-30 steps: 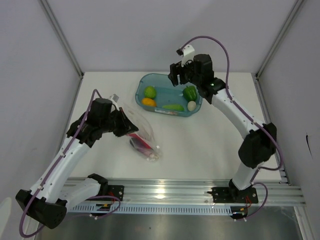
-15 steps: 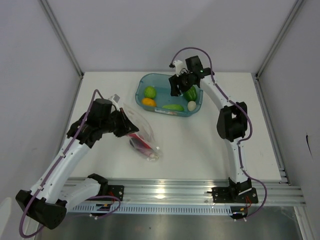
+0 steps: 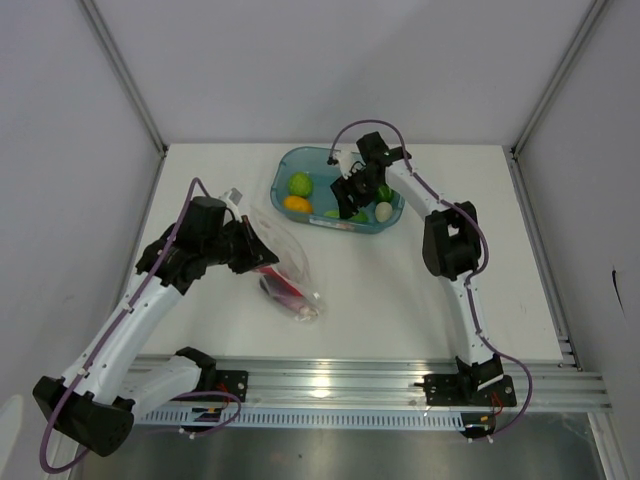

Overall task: Place the food in the zip-top bag and seal the zipper
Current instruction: Pick up the fake vegetable from the bin.

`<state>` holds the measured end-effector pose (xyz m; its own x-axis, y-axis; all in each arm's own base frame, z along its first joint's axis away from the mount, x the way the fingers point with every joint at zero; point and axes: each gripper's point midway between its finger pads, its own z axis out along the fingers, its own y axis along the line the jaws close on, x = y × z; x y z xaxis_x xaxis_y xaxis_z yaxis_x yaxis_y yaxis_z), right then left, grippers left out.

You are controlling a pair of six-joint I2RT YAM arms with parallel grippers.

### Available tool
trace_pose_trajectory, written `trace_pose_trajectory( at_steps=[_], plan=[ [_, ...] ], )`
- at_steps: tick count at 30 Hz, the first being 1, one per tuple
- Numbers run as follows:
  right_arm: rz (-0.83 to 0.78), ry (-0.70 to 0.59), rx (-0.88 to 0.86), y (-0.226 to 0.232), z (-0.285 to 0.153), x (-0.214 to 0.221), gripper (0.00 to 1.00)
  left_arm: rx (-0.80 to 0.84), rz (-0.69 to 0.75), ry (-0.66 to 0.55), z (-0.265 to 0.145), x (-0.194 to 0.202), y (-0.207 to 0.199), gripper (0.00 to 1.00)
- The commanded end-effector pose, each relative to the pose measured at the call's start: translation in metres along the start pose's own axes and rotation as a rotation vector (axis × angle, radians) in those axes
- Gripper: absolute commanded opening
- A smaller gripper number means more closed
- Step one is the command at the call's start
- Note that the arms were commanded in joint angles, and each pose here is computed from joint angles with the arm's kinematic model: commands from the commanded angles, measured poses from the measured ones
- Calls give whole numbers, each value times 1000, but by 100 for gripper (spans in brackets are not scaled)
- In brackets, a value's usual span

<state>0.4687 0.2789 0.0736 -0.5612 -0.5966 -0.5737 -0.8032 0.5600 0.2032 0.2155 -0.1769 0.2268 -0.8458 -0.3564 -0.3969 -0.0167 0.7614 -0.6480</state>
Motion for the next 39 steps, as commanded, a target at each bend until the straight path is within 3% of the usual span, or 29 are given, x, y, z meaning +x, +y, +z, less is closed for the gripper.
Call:
trace_pose_trajectory(
  at_steps=[1, 10, 15, 18, 19, 25, 32, 39],
  plan=[
    [-29, 70, 12, 1, 10, 16, 69, 23, 30, -9, -1, -3, -5, 1],
    [-26, 126, 78, -12, 28, 38, 70, 18, 35, -16, -2, -7, -8, 0],
    [-35, 104, 120, -20, 30, 35, 61, 16, 31, -11, -1, -7, -8, 1],
    [-52, 50, 132, -21, 24, 21, 37, 14, 28, -1, 0, -5, -7, 1],
    [-50, 40, 138, -22, 22, 18, 16, 14, 27, -2, 1, -5, -6, 1],
    [-74, -52, 148, -17, 2, -13, 0, 10, 26, -3, -1, -4, -6, 1],
    [-65, -210, 198, -4, -56, -58, 0, 5, 8, 6, 1, -1, -3, 1],
    [5, -286, 258, 31, -121, -65, 0, -44, -12, -19, 2, -6, 5, 1]
  ],
)
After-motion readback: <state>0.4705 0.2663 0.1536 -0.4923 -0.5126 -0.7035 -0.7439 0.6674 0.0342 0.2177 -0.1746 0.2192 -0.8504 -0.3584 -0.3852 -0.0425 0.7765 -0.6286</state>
